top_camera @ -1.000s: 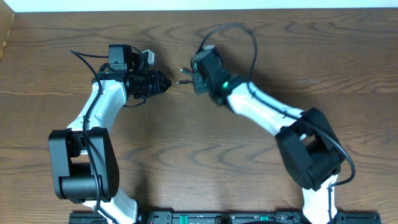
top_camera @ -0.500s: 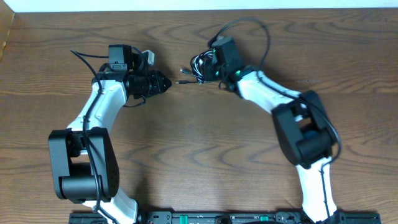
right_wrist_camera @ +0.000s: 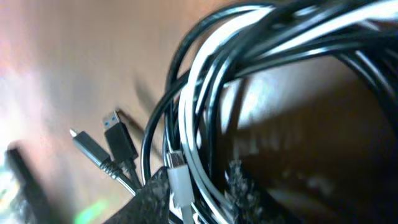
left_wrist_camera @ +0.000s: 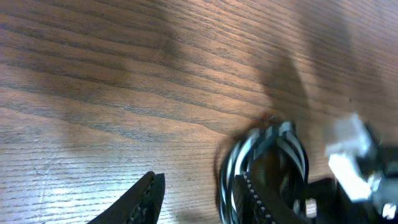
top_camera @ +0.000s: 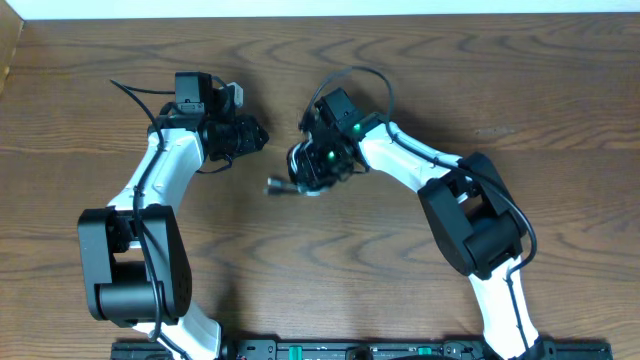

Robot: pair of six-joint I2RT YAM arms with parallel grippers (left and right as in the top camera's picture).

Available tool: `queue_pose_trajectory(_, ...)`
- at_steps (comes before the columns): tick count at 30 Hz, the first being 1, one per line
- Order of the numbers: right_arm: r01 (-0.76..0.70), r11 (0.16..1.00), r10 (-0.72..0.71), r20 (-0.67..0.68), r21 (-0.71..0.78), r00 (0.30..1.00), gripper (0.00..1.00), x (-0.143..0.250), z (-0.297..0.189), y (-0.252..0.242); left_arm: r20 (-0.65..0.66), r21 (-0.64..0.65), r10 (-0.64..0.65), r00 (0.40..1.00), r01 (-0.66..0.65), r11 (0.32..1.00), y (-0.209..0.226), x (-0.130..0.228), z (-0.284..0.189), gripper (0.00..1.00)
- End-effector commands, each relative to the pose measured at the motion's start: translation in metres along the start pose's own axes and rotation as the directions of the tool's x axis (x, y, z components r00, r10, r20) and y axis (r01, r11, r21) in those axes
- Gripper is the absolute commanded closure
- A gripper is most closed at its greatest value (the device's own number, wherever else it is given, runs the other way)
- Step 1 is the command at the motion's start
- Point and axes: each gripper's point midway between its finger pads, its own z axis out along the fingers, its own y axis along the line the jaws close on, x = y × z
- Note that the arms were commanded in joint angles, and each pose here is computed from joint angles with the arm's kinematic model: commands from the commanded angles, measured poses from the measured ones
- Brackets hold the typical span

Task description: Untangle cables

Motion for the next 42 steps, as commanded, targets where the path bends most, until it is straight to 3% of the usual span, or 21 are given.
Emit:
queue_pose_trajectory(1,0.073,0.996,-0.076,-0.053,-0.05,0.996,0.65,0.019,-0.011,0.004,0.01,-0.024,-0.016,1.0,0.016,1.0,0.004,-0.002,-0.005,0.6)
queue_pose_trajectory(7,0.142,0.989,-0.134,0.141,-0.05,0.981,0.52,-0.016,-0.093,0.032,-0.064,-0.042,-0.035,0.997,0.033,0.999,0.007,0.018,-0.006,0.6)
queue_pose_trajectory(12,0.041,0.998,-0.049,0.151,0.053,0.987,0.48,-0.01,-0.132,0.003,-0.175,-0.022,-0.083,0.981,0.081,0.996,0.003,0.045,-0.008,0.6)
queue_pose_trajectory(16,-0.084,0.984,0.074,0.068,0.157,0.995,0.51,0.015,-0.13,-0.029,-0.216,-0.039,-0.073,0.974,0.066,0.997,-0.001,0.059,-0.001,0.59)
queue_pose_trajectory(19,-0.099,0.982,0.096,0.028,0.163,0.995,0.56,0.023,-0.121,-0.032,-0.244,-0.074,-0.087,0.966,0.071,0.995,-0.001,0.069,0.01,0.56)
queue_pose_trajectory(25,-0.143,0.964,0.145,0.004,0.223,0.989,0.57,0.028,-0.103,-0.04,-0.322,-0.072,-0.047,0.945,0.025,0.997,-0.014,0.091,0.031,0.55)
queue_pose_trajectory(32,-0.128,0.964,0.135,-0.014,0.233,0.991,0.57,0.033,-0.094,-0.034,-0.351,-0.142,-0.034,0.936,-0.017,0.99,-0.008,0.103,0.04,0.56)
queue_pose_trajectory(42,-0.128,0.954,0.13,0.011,0.272,0.991,0.57,0.032,-0.08,-0.028,-0.385,-0.176,-0.092,0.918,0.024,0.984,0.005,0.114,0.061,0.57)
